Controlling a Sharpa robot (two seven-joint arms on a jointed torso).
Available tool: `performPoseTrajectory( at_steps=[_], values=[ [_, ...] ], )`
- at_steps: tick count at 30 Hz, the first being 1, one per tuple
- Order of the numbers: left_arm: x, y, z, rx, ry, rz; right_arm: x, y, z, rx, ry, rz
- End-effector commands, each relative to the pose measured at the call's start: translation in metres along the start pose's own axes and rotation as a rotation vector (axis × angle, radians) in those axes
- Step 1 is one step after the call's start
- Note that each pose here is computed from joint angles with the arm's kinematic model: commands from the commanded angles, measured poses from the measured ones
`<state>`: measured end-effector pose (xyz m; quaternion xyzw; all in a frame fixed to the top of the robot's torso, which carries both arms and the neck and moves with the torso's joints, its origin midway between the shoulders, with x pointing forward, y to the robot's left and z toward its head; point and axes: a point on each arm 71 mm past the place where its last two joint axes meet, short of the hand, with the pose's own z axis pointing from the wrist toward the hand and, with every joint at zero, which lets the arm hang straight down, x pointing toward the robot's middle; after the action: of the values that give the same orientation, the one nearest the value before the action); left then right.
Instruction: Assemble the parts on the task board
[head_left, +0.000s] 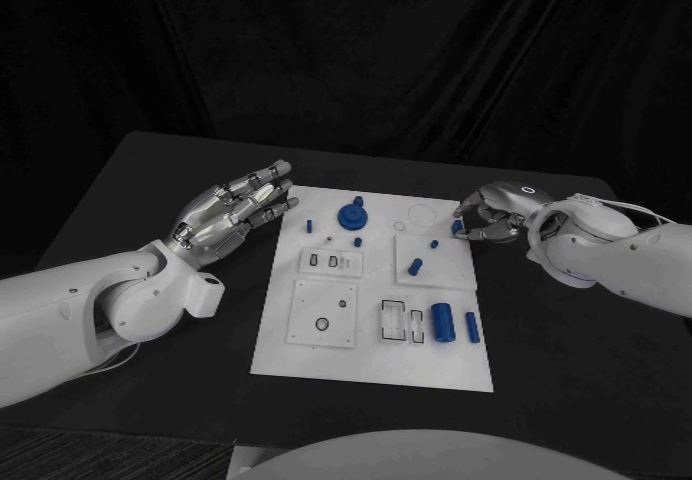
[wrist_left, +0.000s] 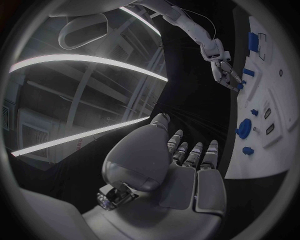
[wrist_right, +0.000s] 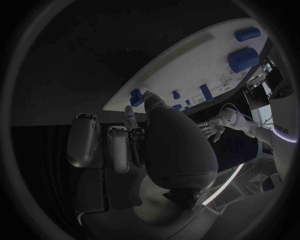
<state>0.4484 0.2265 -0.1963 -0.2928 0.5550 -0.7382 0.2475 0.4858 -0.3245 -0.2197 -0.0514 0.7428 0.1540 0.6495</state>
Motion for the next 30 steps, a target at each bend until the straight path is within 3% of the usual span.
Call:
performPoseTrajectory(
  at_steps=[1, 30],
  values=[
    [0.0022, -0.0009, 0.0, 0.02, 0.015, -0.013, 0.0022, -0.0016, 0.0004, 0.021, 0.012, -0.002],
    [0.0021, -0.0009, -0.0011, 0.016, 0.014, -0.014, 0.0047, 0.0015, 0.0064, 0.019, 0.018, -0.005]
  ],
)
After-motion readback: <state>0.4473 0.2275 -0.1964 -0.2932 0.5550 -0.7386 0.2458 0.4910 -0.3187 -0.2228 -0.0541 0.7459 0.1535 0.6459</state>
